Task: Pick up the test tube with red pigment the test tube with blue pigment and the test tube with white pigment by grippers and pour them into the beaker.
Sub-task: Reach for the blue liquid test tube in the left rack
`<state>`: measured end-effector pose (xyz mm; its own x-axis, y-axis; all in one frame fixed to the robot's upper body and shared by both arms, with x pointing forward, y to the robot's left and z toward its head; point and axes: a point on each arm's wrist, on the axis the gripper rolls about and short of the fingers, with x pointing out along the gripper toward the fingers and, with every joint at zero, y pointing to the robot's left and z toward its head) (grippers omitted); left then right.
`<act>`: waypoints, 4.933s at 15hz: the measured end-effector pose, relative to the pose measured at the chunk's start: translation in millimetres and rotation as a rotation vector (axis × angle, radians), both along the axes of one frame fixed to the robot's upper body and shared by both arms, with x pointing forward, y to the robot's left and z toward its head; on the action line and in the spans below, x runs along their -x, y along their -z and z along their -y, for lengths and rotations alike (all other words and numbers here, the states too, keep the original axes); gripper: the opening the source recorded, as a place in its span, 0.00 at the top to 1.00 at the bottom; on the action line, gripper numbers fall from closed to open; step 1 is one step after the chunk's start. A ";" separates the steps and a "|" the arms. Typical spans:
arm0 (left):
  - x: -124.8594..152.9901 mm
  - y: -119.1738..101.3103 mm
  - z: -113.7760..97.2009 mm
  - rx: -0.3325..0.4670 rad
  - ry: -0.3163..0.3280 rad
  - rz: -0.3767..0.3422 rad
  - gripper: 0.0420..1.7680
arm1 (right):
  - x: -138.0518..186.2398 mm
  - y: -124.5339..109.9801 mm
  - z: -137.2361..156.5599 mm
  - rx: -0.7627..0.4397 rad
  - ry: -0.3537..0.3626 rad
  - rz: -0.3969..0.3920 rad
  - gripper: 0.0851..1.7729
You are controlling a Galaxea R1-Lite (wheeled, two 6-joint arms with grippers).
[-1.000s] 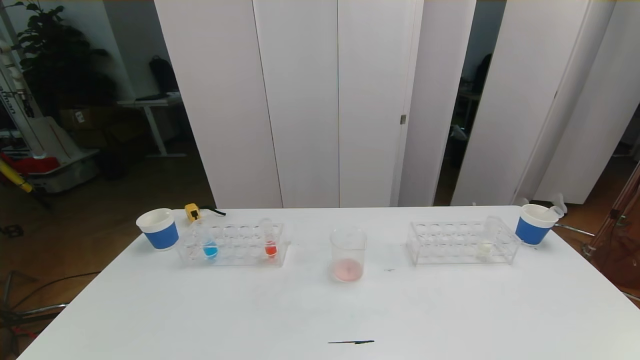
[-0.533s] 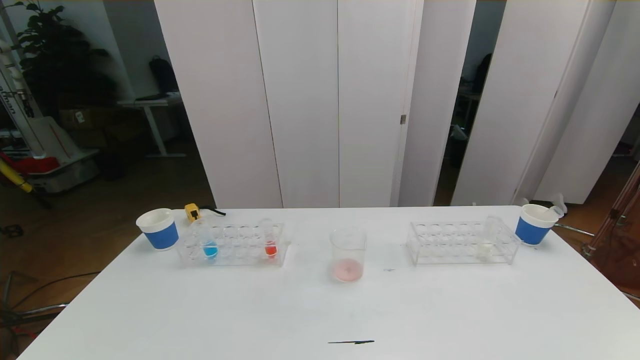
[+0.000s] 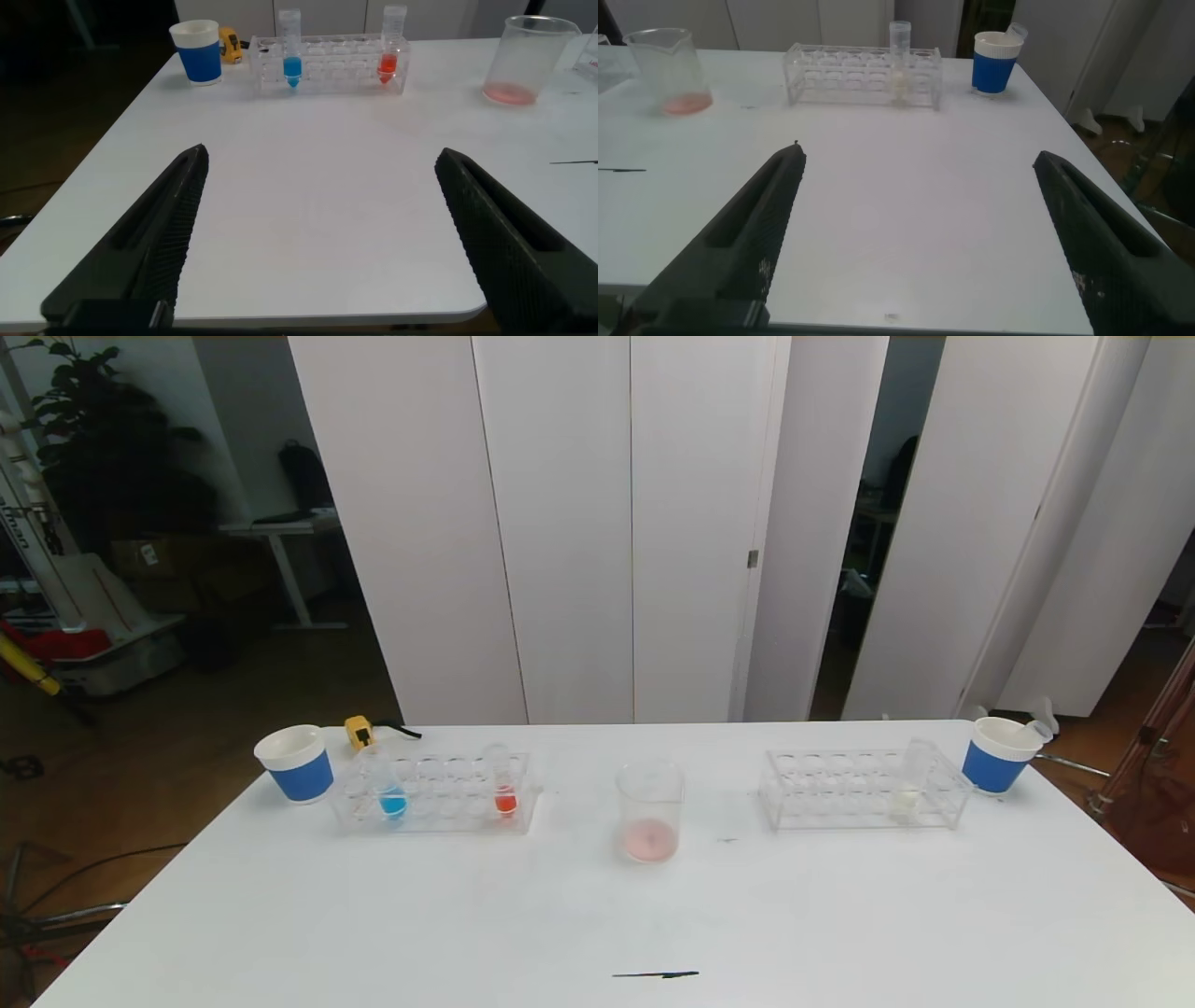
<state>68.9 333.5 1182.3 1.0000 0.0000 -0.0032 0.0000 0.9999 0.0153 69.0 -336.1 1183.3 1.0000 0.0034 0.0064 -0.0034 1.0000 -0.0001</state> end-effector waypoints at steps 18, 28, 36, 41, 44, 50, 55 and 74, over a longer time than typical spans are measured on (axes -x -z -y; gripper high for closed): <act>0.0 0.1 0.0 0.000 0.000 -0.001 0.02 | 0.0 -0.1 0.0 0.000 0.001 0.000 0.01; 0.2 -2.7 -0.1 0.001 -0.002 0.021 0.02 | 0.0 0.0 0.0 0.000 0.001 0.000 0.01; 30.5 -73.6 0.0 0.018 0.002 0.107 0.02 | 0.0 0.0 0.0 0.000 0.000 0.000 0.01; 16.2 -151.8 -2.8 0.028 0.008 0.116 0.02 | 0.0 -0.1 0.0 0.000 0.000 0.000 0.01; -19.4 -193.9 -2.1 0.038 -0.003 0.134 0.02 | 0.0 -0.1 0.0 0.000 0.000 0.000 0.01; -112.8 -227.1 4.5 0.053 -0.018 0.107 0.02 | 0.0 0.0 0.0 0.000 0.001 0.000 0.01; -165.9 -208.5 8.6 0.047 -0.012 0.023 0.02 | 0.0 0.0 0.0 0.000 0.001 0.000 0.01; -272.7 -52.9 12.9 0.032 -0.020 -0.173 0.02 | 0.0 0.1 0.0 0.000 0.000 0.000 0.01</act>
